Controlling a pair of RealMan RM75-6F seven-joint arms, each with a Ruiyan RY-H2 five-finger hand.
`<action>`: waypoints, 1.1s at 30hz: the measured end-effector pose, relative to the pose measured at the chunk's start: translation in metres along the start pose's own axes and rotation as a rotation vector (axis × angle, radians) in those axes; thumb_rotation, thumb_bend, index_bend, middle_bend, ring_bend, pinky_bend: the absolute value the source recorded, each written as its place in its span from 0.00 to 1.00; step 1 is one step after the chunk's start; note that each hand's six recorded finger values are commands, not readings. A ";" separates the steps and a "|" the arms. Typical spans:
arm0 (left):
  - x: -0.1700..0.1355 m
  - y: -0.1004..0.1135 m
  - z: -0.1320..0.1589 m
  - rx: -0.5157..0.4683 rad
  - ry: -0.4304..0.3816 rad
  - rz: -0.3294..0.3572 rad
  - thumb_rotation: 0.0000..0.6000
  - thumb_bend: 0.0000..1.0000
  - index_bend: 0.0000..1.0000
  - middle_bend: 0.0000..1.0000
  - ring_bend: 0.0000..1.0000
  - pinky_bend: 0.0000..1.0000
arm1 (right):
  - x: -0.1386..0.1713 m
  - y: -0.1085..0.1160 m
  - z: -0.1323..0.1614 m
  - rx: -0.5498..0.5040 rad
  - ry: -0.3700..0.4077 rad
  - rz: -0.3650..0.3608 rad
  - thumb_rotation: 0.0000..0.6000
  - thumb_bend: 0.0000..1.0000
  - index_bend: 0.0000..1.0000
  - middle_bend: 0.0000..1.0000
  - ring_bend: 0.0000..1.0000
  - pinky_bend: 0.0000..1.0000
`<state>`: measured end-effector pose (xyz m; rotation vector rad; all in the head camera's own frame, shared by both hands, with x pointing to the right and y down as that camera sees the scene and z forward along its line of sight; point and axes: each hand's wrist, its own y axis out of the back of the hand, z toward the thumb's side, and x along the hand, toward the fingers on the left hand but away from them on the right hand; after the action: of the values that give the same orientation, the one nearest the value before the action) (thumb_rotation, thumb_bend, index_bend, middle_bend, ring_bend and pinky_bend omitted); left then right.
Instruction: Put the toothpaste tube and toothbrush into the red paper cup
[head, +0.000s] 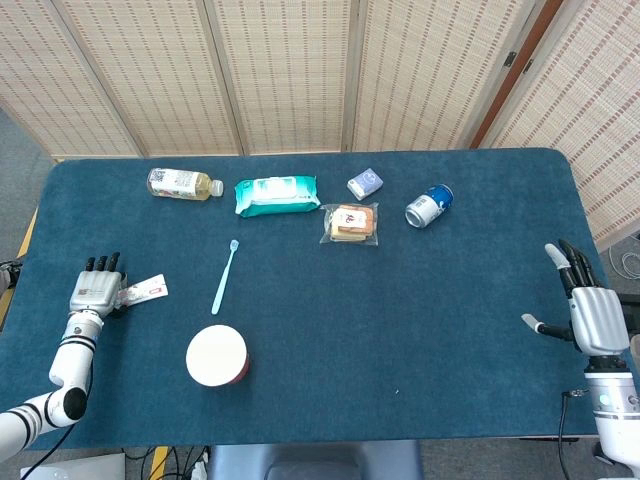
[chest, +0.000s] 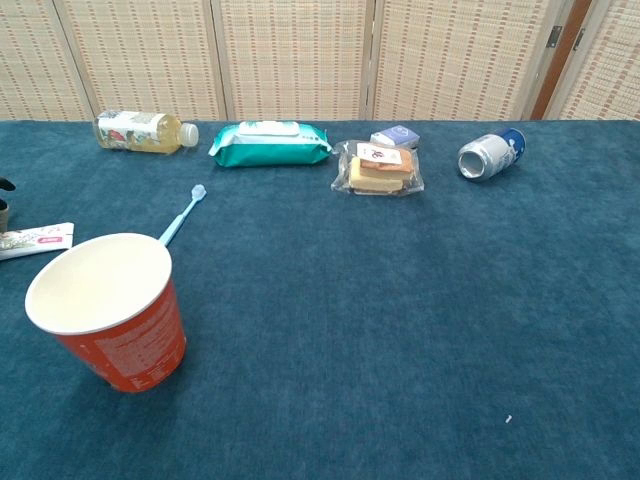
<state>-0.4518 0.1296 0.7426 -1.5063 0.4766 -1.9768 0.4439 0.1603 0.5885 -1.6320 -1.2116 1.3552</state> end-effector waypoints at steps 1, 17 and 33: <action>0.000 0.001 0.000 -0.004 -0.002 0.005 1.00 0.28 0.65 0.00 0.00 0.00 | 0.000 0.000 0.000 0.000 0.001 -0.001 1.00 0.00 0.05 0.00 0.03 0.37; -0.004 0.006 -0.002 -0.087 -0.013 0.041 1.00 0.28 0.84 0.00 0.00 0.00 | 0.000 0.001 0.000 -0.003 0.001 -0.003 1.00 0.00 0.05 0.00 0.03 0.37; -0.014 0.015 -0.017 -0.400 -0.002 0.055 1.00 0.28 0.88 0.02 0.00 0.00 | 0.000 0.000 0.004 -0.005 0.006 -0.002 1.00 0.00 0.05 0.00 0.03 0.37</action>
<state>-0.4617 0.1265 0.7184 -1.7077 0.9475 -1.9140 0.4399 0.1596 0.5876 -1.6365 -1.2141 1.3457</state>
